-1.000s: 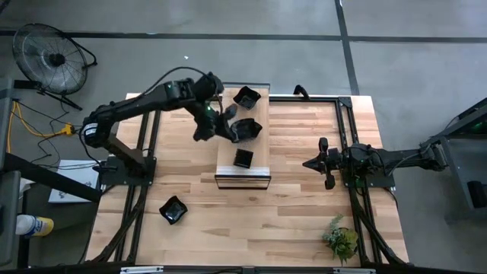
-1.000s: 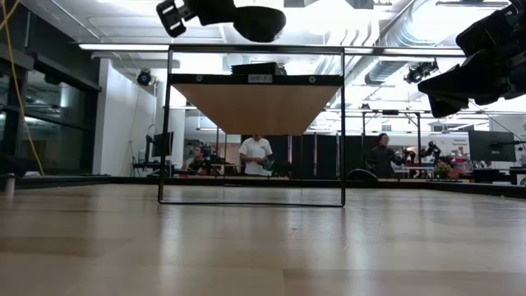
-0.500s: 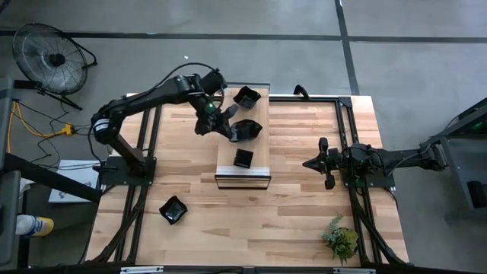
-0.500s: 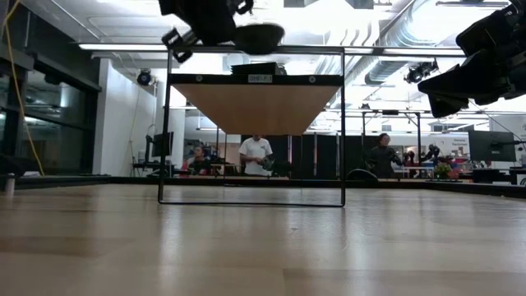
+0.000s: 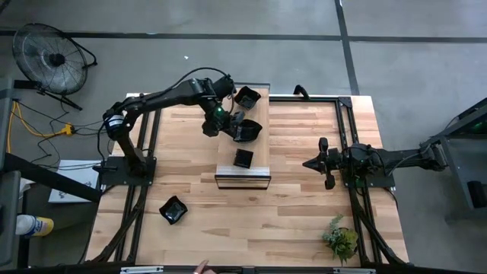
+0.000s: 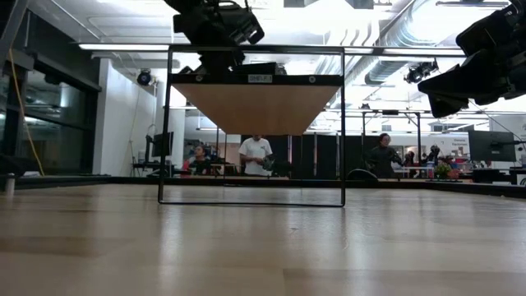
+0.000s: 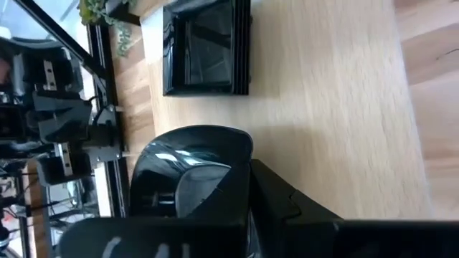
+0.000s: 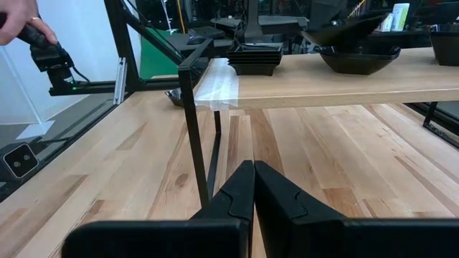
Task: Pick & Place Mini shaped plates
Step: Stack the leaf-shaped plate on top of the stacked leaf-shaped plates on the shelf
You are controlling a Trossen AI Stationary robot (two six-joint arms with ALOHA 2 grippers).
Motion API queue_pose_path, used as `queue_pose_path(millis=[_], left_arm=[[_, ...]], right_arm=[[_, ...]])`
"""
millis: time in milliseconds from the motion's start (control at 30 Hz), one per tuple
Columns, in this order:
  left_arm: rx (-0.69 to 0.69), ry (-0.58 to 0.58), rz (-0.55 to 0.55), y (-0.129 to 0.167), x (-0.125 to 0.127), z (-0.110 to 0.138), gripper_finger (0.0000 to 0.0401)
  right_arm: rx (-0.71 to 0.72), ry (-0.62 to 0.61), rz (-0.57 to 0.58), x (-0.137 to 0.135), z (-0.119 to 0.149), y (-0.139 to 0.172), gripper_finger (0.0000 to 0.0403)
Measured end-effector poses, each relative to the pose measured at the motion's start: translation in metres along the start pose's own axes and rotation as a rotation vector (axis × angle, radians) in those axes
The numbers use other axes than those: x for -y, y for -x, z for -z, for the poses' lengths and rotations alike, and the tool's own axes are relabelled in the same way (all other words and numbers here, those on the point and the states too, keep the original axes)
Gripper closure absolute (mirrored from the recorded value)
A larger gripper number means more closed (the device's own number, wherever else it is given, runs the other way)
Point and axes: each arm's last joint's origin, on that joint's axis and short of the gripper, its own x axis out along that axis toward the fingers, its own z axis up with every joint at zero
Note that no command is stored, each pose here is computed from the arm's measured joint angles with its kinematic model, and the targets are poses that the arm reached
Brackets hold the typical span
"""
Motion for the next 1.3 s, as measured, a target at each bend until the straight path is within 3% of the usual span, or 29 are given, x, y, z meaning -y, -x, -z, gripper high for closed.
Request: queue_pose_path(millis=[400,767,1300], left_arm=[[-0.022,-0.081,-0.010,-0.001,0.000,0.006,0.0401],[-0.063,-0.025,-0.036,0.015,0.013,0.024,0.0401],[-0.063,-0.041,-0.025,0.005,0.010,0.024,0.0401]], right_arm=[[0.000,0.000,0.000,0.000,0.000,0.000,0.0398],[0.000,0.000,0.001,0.000,0.000,0.000,0.0398],[0.000,0.000,0.000,0.000,0.000,0.000,0.0398]])
